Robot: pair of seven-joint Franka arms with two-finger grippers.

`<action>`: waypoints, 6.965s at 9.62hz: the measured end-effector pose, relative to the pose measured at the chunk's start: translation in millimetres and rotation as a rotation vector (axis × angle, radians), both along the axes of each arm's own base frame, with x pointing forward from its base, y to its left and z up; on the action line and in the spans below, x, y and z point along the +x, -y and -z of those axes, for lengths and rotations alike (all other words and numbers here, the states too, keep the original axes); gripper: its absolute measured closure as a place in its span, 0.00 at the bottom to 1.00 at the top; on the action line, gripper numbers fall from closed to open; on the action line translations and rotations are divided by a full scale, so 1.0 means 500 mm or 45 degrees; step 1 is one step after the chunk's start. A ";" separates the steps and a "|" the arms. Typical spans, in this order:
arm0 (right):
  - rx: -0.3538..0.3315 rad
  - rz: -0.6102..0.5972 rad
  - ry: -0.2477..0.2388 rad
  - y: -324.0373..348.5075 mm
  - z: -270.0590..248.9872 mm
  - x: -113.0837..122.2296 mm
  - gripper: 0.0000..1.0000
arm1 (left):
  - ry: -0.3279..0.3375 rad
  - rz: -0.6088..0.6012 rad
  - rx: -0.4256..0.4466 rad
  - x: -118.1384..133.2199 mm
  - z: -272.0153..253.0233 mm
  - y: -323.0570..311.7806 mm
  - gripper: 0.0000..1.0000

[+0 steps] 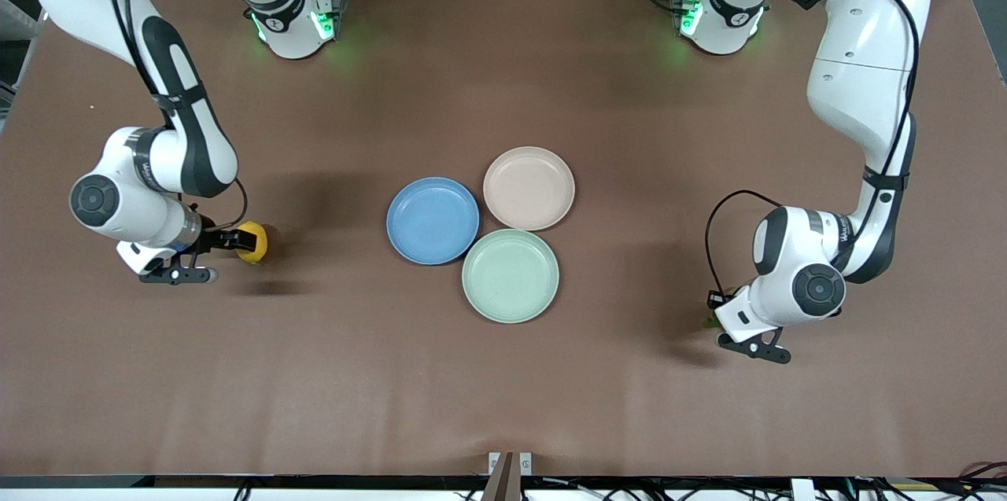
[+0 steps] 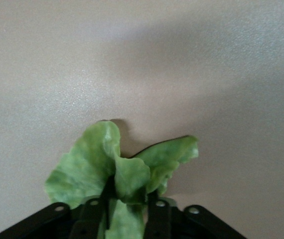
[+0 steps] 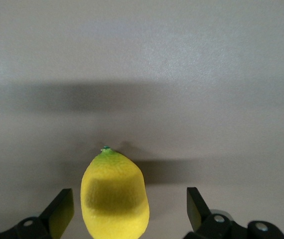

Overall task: Place lemon and lettuce in plates
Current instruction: 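Grasp the yellow lemon with the right gripper and lift the lettuce, then carry the lettuce over the beige plate with the left gripper and release, then lower the lemon onto the blue plate while the left gripper withdraws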

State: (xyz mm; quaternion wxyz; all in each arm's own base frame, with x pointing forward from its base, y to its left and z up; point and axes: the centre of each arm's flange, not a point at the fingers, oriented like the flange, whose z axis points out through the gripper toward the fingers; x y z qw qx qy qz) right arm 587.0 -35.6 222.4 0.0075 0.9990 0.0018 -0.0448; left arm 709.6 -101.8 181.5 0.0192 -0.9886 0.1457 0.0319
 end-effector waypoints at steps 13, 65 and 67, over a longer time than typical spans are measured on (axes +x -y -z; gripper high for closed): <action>-0.009 -0.026 0.036 -0.024 0.097 -0.020 0.00 | 0.035 -0.284 -0.032 -0.082 -0.128 0.144 0.95; 0.125 0.180 0.022 -0.773 0.071 -0.090 0.41 | -0.079 -0.330 0.072 -0.293 -0.514 0.122 0.00; 0.125 0.181 0.024 -0.773 0.079 -0.091 0.33 | -0.013 -0.341 0.049 -0.306 -0.579 0.104 0.00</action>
